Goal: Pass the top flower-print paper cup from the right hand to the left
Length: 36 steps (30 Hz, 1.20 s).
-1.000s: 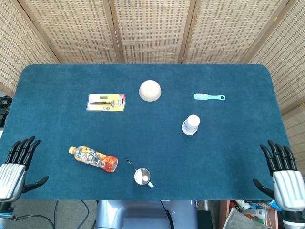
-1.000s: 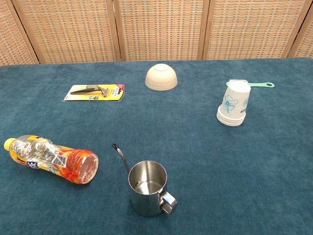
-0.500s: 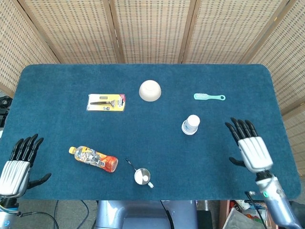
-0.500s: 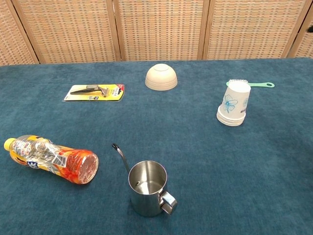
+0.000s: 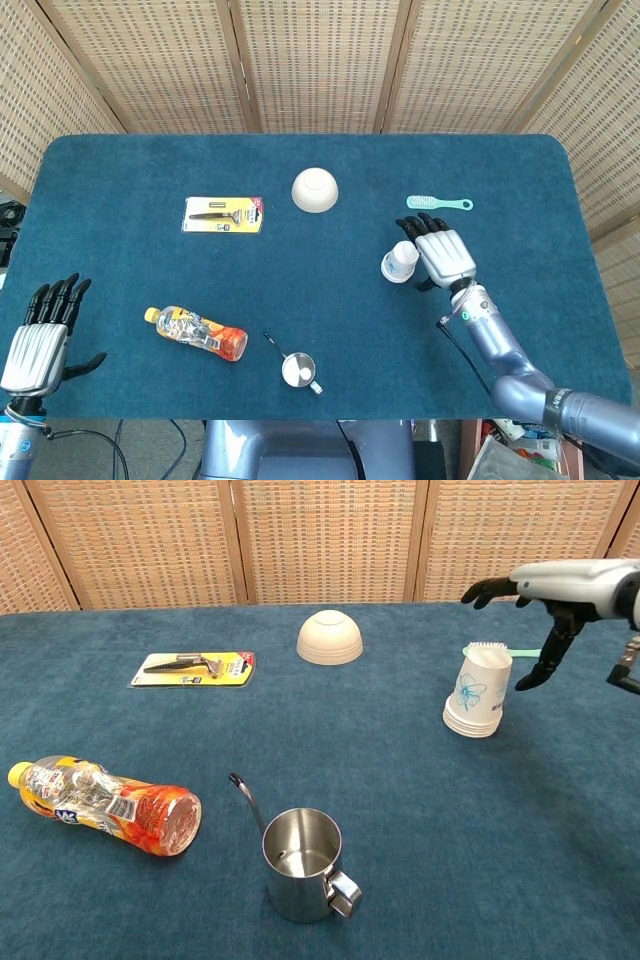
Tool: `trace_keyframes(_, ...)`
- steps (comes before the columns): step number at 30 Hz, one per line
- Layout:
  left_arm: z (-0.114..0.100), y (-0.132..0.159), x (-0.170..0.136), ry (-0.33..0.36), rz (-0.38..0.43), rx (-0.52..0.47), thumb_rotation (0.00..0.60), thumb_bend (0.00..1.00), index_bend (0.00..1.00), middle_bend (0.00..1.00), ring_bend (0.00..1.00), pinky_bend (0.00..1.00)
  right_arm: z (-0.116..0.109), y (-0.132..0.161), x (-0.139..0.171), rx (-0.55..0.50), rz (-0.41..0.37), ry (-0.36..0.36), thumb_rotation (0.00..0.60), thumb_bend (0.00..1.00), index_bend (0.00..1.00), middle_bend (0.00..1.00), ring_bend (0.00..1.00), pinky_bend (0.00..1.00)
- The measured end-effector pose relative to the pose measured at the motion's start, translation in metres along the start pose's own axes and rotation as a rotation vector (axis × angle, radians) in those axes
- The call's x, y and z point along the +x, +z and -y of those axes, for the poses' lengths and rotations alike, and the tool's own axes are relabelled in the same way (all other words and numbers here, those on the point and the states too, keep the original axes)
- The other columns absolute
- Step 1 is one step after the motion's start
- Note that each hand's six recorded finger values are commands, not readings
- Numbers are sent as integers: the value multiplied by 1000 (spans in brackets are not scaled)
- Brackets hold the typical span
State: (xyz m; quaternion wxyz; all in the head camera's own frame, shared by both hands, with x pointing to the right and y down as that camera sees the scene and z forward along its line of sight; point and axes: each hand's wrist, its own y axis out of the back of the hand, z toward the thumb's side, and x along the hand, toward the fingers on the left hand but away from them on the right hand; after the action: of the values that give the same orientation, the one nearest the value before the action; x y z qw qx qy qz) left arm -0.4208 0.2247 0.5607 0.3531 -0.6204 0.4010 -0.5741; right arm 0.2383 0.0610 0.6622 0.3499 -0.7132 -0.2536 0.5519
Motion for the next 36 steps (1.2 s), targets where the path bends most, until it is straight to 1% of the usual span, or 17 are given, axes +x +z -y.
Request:
trace_keyframes(3,-2,0,0,-1,-4,-5,600,89,0,0,0,0,11,5,-13,11,12,30,600,214,178,257,147,253)
trace_keyframes(5,-2,-1,0,-1,-7,-6,600,89,0,0,0,0,17,6,-19,10,24,48,600,233,227,313,192,300)
trace_keyframes(8,-2,-2,1,-7,-10,-6,600,89,0,0,0,0,23,5,-26,13,37,62,600,266,291,378,253,366)
trace_keyframes(12,-2,-1,1,-9,-9,-7,600,88,0,0,0,0,24,3,-31,10,45,63,600,285,385,445,303,418)
trace_keyframes(14,-2,-1,1,-7,-11,-8,600,89,0,0,0,0,23,0,-33,9,51,60,600,300,460,508,353,475)
trace_keyframes(17,-2,-2,1,-8,-16,-12,600,89,0,0,0,0,22,-3,-36,5,59,53,600,318,534,576,410,533)
trace_keyframes(22,-2,-2,2,-11,-16,-13,600,89,0,0,0,0,22,-3,-36,-32,54,46,600,355,575,611,444,583)
trace_keyframes(28,0,-3,4,-17,-18,-14,600,89,0,0,0,0,17,-1,-32,-80,35,17,600,406,578,615,448,593)
trace_keyframes(31,-1,-2,9,-12,-10,-10,600,89,0,0,0,0,12,2,-28,-139,20,-1,600,417,578,616,448,593)
trace_keyframes(34,-6,2,22,5,17,8,600,89,0,0,0,0,2,7,-22,-239,-1,-18,600,419,578,616,448,593)
trace_keyframes(36,-12,8,37,35,52,19,600,89,0,0,0,0,-7,9,-17,-327,-18,-28,600,420,578,616,448,593)
